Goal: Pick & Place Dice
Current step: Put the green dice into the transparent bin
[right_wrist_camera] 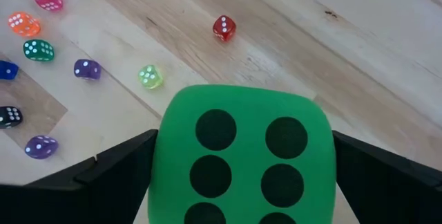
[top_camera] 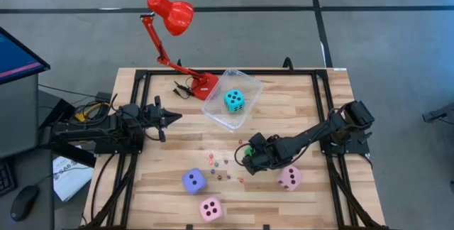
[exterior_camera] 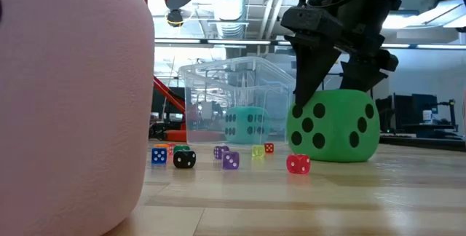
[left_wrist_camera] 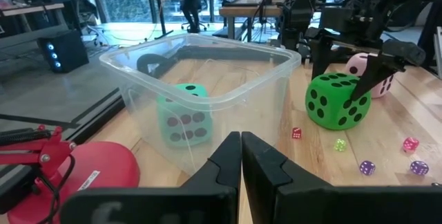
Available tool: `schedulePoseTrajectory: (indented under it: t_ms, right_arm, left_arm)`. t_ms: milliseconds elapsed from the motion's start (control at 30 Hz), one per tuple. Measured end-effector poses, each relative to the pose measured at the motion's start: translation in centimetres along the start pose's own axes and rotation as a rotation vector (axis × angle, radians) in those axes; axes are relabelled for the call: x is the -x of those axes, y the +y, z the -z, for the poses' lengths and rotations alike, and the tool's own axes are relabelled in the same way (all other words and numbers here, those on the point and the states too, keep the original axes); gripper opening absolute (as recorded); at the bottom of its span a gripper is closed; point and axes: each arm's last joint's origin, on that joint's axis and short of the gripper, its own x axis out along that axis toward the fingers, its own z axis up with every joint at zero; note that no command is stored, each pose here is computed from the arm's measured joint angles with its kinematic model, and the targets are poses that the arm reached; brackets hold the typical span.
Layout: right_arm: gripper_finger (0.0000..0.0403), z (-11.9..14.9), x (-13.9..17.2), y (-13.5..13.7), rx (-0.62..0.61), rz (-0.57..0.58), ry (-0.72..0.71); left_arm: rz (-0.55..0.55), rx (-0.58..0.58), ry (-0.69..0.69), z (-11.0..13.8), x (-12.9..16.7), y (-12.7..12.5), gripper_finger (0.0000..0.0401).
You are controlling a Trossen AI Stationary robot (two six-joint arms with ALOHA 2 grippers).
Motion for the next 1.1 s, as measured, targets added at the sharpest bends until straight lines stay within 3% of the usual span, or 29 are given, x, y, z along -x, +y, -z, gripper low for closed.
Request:
schedulePoseTrajectory:
  t_ms: [233, 1100]
  right_arm:
    - [0.04, 0.6, -1.3, -0.6, -0.016, -0.023, 0.005]
    - [0.04, 0.3, -1.5, -0.7, 0.007, -0.026, 0.006]
  left_arm:
    - [0.0, 0.0, 0.0, 0.0, 0.0, 0.0, 0.0001]
    - [0.0, 0.0, 0.0, 0.0, 0.0, 0.0, 0.0001]
